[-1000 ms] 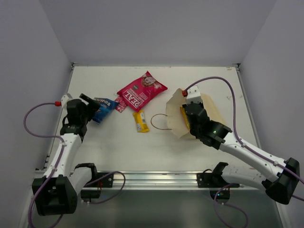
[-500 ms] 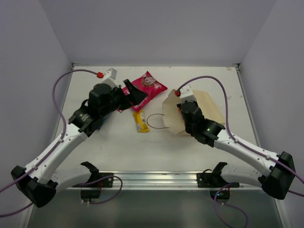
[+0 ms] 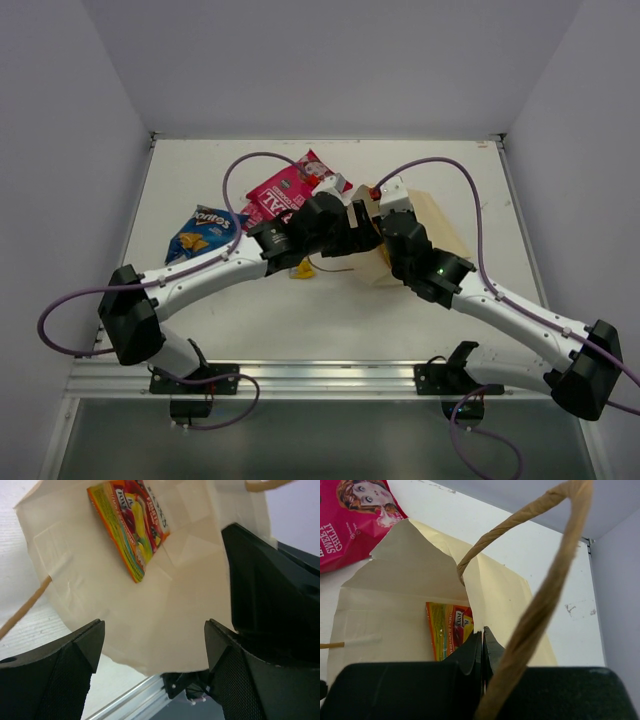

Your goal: Take the snacks out of the paper bag

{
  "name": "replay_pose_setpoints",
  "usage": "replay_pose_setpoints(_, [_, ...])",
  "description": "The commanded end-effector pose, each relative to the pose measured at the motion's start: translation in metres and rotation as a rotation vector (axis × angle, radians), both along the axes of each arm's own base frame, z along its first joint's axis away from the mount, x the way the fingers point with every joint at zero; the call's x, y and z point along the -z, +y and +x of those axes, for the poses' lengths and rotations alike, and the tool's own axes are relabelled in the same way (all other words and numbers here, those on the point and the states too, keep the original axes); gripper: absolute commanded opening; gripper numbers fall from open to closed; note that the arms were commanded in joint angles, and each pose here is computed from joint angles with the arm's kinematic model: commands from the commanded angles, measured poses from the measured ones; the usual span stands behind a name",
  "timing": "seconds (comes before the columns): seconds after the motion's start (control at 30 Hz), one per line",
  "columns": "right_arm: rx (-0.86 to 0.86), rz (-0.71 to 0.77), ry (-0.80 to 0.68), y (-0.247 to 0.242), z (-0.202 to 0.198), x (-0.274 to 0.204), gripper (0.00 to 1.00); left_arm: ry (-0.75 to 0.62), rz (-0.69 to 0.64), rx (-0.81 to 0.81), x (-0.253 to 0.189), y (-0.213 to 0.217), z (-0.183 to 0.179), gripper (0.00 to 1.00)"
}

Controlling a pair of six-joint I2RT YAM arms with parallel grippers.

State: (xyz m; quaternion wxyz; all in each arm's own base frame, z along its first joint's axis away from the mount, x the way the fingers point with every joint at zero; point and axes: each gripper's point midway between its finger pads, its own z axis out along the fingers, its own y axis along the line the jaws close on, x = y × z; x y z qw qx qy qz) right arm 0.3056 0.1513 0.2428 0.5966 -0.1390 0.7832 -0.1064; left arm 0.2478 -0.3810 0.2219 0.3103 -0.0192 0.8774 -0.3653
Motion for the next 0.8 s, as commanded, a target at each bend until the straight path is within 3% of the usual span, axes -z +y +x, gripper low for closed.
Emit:
replay_pose_setpoints(0.0, [-0.011,0.112,-0.065,0.007,0.002,-0.034,0.00,-0.028,-0.061,-0.084,-0.009,-0.011,0.019,0.85])
replay_pose_setpoints(0.3, [-0.030,0.140,-0.057,0.011,0.000,-0.034,0.00,0.004,-0.004,-0.129,0.030,-0.030,0.041,0.85])
replay_pose_setpoints(0.77, [-0.053,0.215,-0.044,0.018,-0.004,-0.035,0.00,0.098,-0.033,-0.200,0.081,-0.054,0.055,0.85])
